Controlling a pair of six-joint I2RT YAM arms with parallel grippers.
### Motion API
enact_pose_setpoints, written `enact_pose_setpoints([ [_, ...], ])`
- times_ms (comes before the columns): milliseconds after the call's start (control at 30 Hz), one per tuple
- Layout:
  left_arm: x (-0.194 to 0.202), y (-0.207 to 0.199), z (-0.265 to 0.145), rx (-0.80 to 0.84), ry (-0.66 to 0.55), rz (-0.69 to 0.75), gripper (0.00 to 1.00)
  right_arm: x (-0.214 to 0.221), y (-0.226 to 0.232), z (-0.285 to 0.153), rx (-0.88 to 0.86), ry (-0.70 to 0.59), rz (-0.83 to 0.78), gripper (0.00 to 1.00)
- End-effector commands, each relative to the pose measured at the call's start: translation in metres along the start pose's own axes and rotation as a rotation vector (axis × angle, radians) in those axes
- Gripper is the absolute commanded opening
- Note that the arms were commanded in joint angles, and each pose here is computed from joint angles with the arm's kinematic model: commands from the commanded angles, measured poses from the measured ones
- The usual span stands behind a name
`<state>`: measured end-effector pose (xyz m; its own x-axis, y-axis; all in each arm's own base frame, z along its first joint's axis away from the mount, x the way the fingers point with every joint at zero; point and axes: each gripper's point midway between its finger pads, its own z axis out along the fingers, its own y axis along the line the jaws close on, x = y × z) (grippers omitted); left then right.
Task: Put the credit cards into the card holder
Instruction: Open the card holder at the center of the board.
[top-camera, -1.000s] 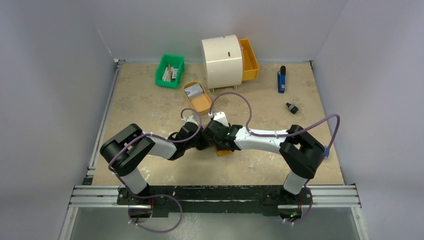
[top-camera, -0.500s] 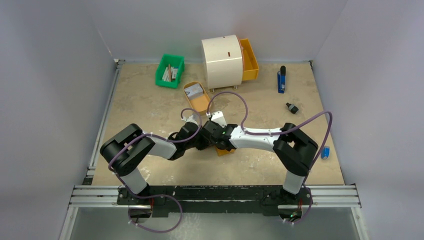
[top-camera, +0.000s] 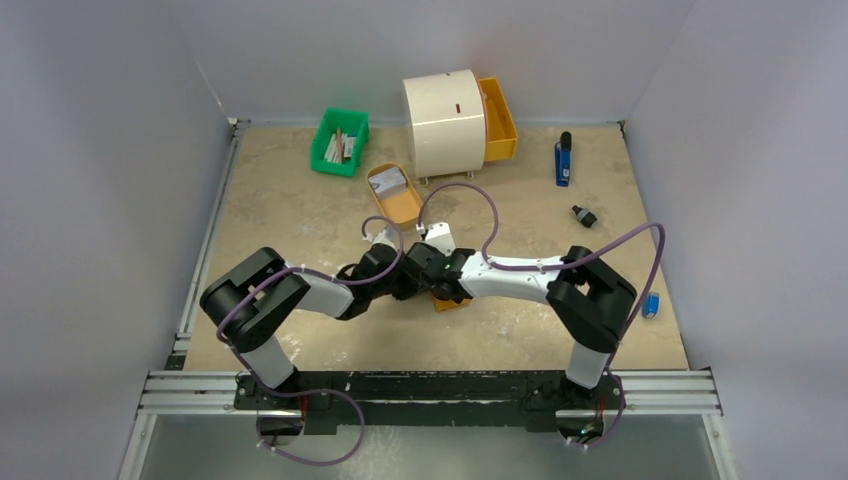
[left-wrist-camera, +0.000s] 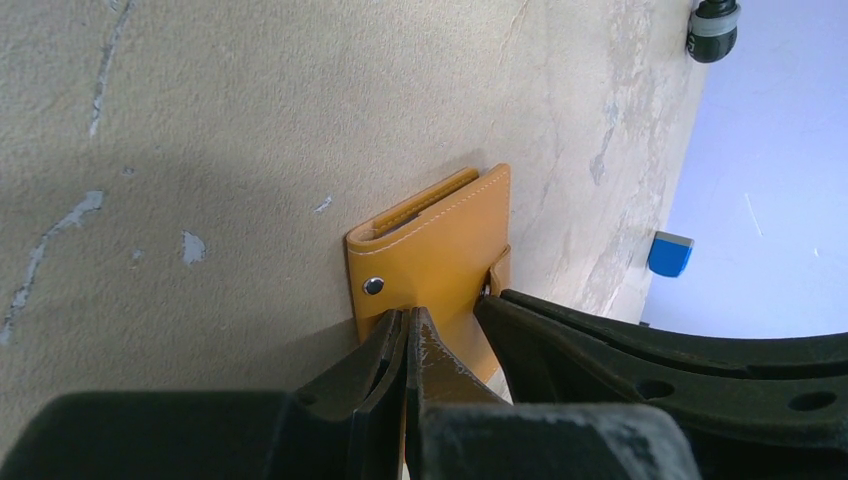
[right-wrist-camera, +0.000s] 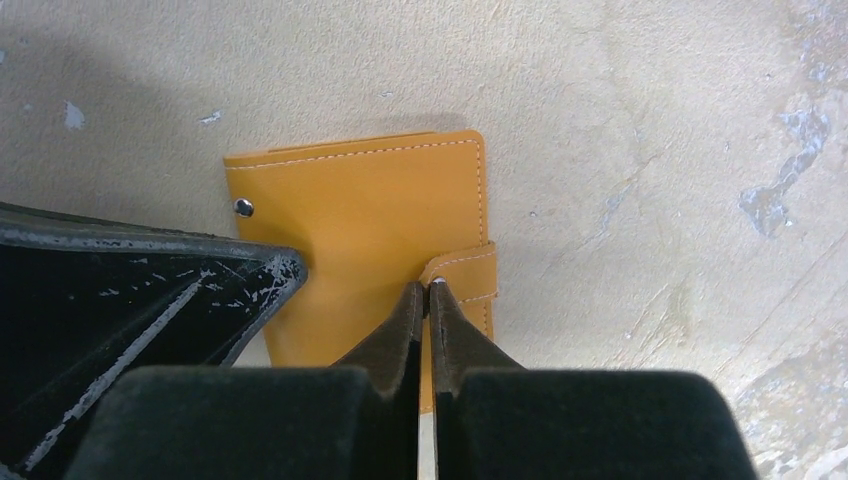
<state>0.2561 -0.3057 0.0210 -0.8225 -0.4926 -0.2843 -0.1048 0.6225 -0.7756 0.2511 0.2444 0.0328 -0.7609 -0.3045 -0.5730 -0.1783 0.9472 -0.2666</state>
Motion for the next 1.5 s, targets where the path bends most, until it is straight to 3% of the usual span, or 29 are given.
enact_pose_setpoints([
  [0,0.005,0.082,-0.005,-0.308,-0.019,0.035,0.0,0.018,-0.04,-0.001,0.133,0.051,0.009,0.0],
  [400,0.004,0.094,-0.004,-0.365,-0.021,0.046,0.0,0.013,-0.048,-0.014,0.032,0.057,0.216,0.0],
  [633,-0.002,0.055,-0.008,-0.229,-0.018,0.079,0.0,0.003,-0.037,-0.033,-0.162,0.013,0.339,0.0],
  [800,-0.011,0.021,-0.02,-0.15,-0.029,0.113,0.46,-0.017,-0.027,-0.059,-0.325,-0.081,0.344,0.0],
  [900,-0.015,0.008,-0.028,-0.135,-0.033,0.142,0.61,-0.024,-0.024,-0.071,-0.39,-0.111,0.348,0.0],
  [1033,-0.022,-0.006,-0.039,-0.11,-0.057,0.17,0.69,-0.03,-0.02,-0.082,-0.456,-0.145,0.361,0.0],
  [1467,-0.032,-0.057,-0.052,0.033,-0.086,0.215,0.78,-0.044,-0.001,-0.103,-0.621,-0.199,0.385,0.0],
])
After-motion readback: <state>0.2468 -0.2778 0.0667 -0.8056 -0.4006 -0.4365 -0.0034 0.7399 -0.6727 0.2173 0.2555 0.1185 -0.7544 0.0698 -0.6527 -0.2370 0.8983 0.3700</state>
